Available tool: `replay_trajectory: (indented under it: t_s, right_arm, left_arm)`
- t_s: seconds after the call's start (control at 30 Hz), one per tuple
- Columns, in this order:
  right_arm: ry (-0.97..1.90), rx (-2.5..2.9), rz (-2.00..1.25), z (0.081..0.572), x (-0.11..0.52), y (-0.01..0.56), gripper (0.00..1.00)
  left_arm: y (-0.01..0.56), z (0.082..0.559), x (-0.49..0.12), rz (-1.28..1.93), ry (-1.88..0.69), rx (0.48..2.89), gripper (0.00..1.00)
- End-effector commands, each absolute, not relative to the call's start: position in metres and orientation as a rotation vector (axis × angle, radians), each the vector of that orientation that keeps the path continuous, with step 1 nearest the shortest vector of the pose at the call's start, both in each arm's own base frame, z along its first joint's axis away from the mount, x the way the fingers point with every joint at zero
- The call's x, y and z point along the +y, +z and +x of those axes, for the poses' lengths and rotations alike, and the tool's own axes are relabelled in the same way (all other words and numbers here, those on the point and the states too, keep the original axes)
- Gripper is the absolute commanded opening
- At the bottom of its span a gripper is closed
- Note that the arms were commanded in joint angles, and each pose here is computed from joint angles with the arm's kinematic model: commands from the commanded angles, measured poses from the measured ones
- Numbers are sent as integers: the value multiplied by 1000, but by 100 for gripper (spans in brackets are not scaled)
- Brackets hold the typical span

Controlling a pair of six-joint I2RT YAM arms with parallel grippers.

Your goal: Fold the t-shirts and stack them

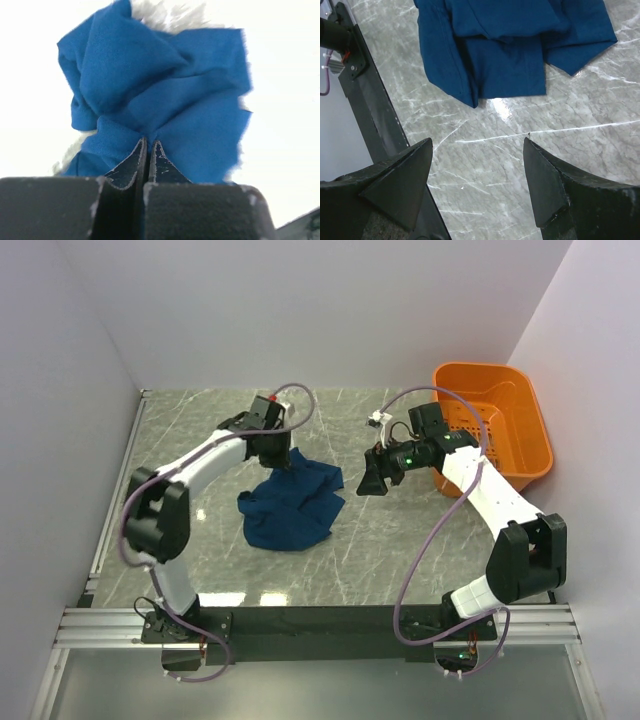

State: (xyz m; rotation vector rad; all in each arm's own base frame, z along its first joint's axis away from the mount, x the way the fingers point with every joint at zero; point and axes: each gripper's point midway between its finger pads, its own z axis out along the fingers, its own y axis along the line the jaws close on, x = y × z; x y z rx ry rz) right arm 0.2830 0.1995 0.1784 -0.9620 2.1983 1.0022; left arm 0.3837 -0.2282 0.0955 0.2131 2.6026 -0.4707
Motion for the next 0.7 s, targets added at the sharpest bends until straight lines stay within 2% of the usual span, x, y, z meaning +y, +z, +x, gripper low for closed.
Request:
replay_trajectory:
  t_s: [0.0, 0.07, 0.27, 0.4, 0.53, 0.67]
  right_arm:
    - [975, 2141, -999, 288, 201, 192, 79]
    - [977, 2142, -1000, 289, 202, 193, 79]
    - [982, 2150, -1022, 293, 207, 189, 79]
    - [973, 2186, -1049, 298, 219, 178, 79]
    - [936, 2294, -1041, 316, 235, 146, 78]
    - [926, 2341, -1027, 340, 254, 137, 75]
  left_arm:
    - [182, 384, -232, 204, -571, 2359, 1]
    - [208, 373, -228, 196, -610, 2290, 1]
    - [240, 336, -195, 64, -584, 2182, 0]
    - [250, 324, -165, -90, -531, 2124, 1]
    - [255, 318, -137, -209, -458, 2088, 1]
    - [264, 309, -109, -341, -397, 2048, 0]
